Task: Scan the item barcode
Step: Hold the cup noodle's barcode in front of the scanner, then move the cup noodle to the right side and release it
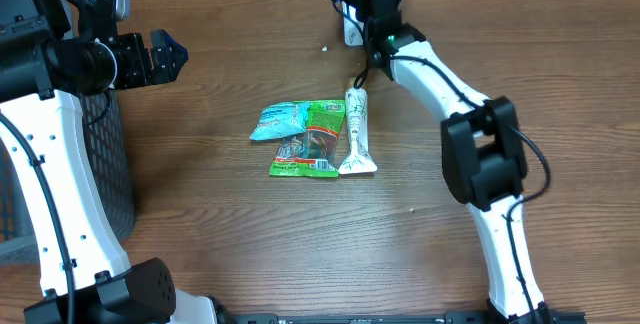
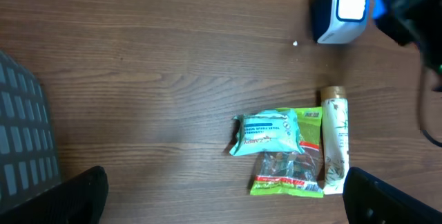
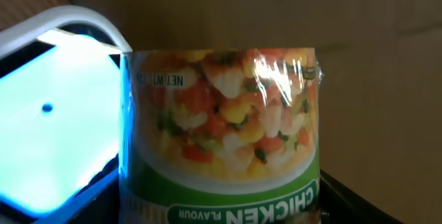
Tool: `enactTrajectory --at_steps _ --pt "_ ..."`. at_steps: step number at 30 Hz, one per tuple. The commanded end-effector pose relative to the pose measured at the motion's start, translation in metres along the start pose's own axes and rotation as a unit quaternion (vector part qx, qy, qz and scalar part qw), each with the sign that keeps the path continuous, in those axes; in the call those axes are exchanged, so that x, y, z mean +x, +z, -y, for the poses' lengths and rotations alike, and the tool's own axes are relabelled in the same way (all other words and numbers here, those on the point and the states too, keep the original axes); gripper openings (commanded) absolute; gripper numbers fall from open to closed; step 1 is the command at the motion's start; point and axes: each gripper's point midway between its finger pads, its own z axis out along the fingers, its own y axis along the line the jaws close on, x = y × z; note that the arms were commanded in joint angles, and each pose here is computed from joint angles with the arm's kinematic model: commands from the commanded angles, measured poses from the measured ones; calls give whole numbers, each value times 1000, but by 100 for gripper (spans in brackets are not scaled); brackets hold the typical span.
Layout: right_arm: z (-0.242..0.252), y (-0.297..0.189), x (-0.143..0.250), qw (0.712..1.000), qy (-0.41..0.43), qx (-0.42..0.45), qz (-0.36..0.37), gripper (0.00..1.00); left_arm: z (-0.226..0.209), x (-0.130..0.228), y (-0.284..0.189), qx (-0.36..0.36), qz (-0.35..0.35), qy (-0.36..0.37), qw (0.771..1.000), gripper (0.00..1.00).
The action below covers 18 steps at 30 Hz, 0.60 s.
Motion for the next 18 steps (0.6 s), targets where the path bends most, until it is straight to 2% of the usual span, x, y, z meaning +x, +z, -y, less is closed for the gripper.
enactTrajectory --at_steps 1,4,7,9,10,11,12,13,15,16,18 --pt "142 -96 -10 971 228 70 14 31 -1 -3 -4 -4 8 -1 1000 100" --pt "162 -130 22 933 359 33 -17 29 -1 -3 -4 -4 8 -1 1000 100" --pt "163 -154 67 866 495 -25 -70 29 -1 -3 -4 -4 8 -1 1000 100" --pt "152 -164 106 801 581 -64 -130 29 -1 -3 -4 -4 8 -1 1000 100" --pt "145 -168 128 766 617 -75 -166 20 -1 -3 -4 -4 8 -1 1000 100" --pt "135 -171 162 713 660 -81 -222 8 -1 -3 -4 -4 8 -1 1000 100" --pt "127 -170 185 678 684 -78 -257 6 -1 -3 -4 -4 8 -1 1000 100" --pt "121 -169 207 644 705 -73 -286 6 -1 -3 -4 -4 8 -1 1000 100" --pt "107 -164 245 597 728 -67 -330 6 -1 -3 -4 -4 8 -1 1000 100" --pt "98 -160 262 582 732 -68 -348 6 -1 -3 -4 -4 8 -1 1000 100" --pt "80 -153 291 556 739 -70 -373 17 -1 -3 -4 -4 8 -1 1000 100"
